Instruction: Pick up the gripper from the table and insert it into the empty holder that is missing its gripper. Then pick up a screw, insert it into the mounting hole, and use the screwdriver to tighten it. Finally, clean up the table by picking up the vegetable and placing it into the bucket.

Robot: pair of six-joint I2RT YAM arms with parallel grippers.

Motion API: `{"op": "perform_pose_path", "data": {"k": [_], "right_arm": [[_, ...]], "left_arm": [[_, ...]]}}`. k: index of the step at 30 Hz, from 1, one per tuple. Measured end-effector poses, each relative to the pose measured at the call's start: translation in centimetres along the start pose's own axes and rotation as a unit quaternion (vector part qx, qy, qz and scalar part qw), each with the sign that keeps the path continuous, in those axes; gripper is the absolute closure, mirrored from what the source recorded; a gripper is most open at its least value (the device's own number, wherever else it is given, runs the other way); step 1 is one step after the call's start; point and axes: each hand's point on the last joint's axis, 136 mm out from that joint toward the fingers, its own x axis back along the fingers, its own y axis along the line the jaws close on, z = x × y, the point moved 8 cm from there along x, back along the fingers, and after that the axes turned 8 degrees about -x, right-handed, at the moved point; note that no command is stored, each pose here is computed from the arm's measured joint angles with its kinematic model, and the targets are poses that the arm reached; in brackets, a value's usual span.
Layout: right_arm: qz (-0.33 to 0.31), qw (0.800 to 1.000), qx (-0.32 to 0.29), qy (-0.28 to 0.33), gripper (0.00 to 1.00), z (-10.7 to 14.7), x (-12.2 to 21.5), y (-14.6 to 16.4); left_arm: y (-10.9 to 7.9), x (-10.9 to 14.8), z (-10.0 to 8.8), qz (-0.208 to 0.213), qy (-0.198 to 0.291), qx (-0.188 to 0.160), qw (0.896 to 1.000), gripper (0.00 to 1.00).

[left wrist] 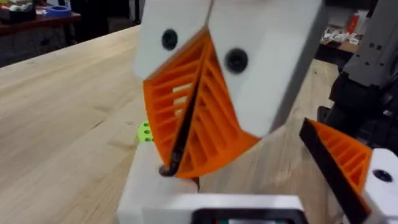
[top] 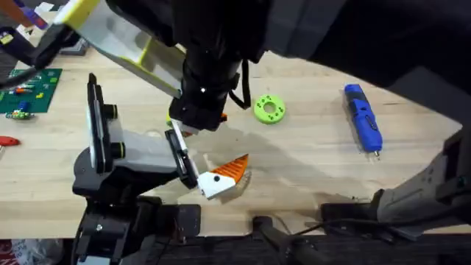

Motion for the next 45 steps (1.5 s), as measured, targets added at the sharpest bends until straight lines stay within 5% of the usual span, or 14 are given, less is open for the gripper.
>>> {"op": "perform_pose_path", "data": {"k": [20, 22, 27, 28, 45], "right_arm": [[0.0, 1.0, 0.0, 0.0, 0.998, 0.01, 0.0, 0.0], [0.0, 1.0, -0.001, 0.001, 0.872, 0.02, 0.0, 0.0], [0.007, 1.0, -0.001, 0.006, 0.118, 0.22, 0.06, -0.34], [0.01, 1.0, -0.002, 0.005, 0.038, 0.26, 0.14, -0.61], [0.011, 1.0, -0.002, 0.008, 0.004, 0.49, 0.4, -0.65]], "left_arm": [[0.0, 0.0, 0.0, 0.0, 0.0, 0.0, 1.0, 0.01], [0.0, 0.0, 0.0, 0.0, 0.0, 0.0, 1.0, 0.01], [-0.02, 0.0, 0.0, 0.001, 0.0, 0.0, 1.0, 0.01], [-0.02, 0.0, 0.0, 0.001, 0.0, 0.0, 1.0, 0.01], [-0.03, 0.0, 0.0, 0.002, 0.0, 0.0, 1.0, 0.01]]}}
